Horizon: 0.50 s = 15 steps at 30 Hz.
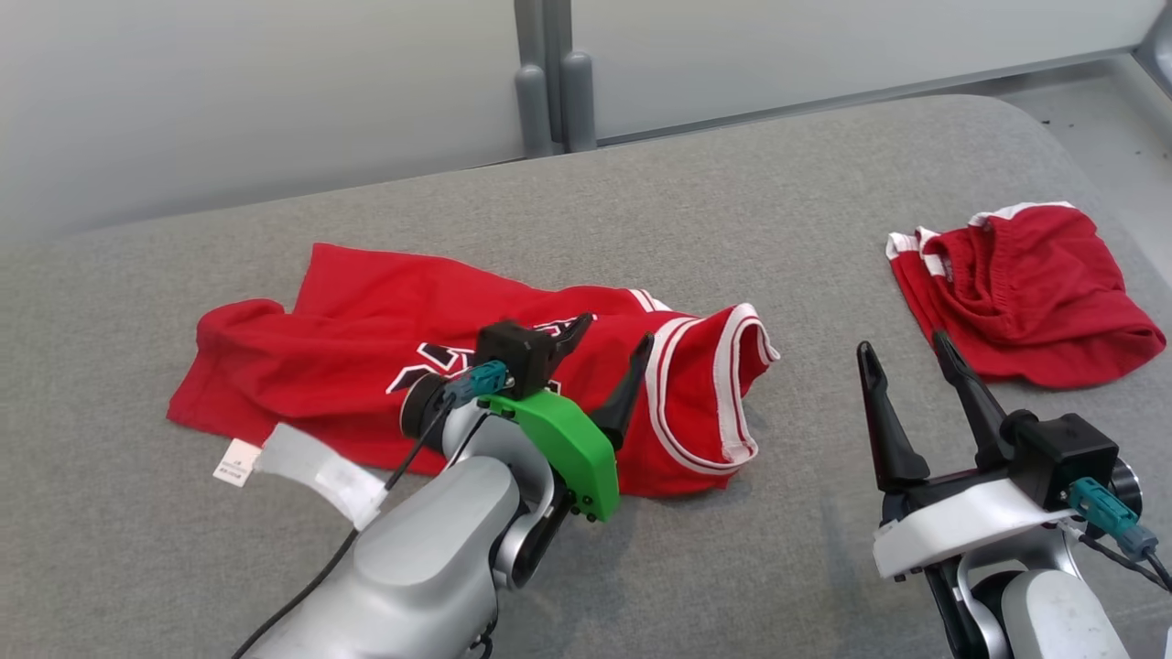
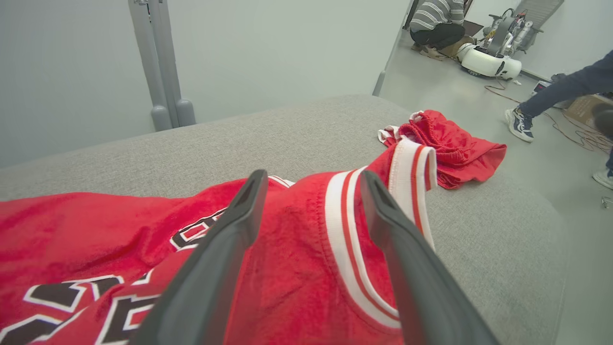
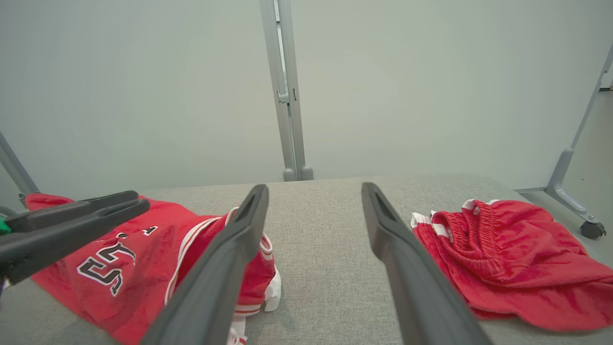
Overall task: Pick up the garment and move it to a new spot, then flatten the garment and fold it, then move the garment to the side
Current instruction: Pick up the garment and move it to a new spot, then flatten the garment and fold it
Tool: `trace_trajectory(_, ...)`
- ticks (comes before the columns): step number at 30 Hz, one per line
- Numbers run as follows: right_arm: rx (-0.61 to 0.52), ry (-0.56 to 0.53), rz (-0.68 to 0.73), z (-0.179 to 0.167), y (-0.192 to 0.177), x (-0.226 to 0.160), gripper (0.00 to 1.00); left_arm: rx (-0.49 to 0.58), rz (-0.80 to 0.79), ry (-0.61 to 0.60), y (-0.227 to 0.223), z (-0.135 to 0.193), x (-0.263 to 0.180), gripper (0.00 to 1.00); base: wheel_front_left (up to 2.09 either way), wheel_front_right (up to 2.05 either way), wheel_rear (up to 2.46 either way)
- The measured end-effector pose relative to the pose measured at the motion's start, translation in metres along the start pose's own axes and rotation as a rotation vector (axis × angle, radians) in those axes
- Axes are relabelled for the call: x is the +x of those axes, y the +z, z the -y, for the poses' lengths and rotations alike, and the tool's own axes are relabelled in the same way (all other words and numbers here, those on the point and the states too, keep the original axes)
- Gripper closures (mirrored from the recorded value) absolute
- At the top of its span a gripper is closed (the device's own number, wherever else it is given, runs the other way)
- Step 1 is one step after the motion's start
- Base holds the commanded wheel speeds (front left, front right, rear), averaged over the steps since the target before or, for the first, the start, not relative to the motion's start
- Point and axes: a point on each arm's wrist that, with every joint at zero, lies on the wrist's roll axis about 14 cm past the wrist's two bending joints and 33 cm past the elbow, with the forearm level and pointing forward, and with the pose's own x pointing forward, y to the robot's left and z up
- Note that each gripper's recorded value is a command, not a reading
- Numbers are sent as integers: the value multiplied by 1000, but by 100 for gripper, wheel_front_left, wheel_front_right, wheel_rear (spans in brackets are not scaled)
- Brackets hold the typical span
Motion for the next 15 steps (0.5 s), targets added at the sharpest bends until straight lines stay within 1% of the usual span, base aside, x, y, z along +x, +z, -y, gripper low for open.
trace_trajectory(6, 10, 40, -37, -14, -9, -1, 0, -32, 39, 45, 4, -8, -14, 0, 0, 0, 0)
trace_trajectory(8, 14, 65, -69, -23, -18, -2, 0, -50, 56, 65, 5, -11, -21, 0, 0, 0, 0)
trace_trajectory(12, 19, 124, -165, -43, -44, -8, 0, -81, 80, 110, 3, -16, -37, 0, 0, 0, 0)
trace_trajectory(15, 14, 173, -240, -59, -65, -12, 0, -85, 113, 156, 7, -25, -51, 0, 0, 0, 0)
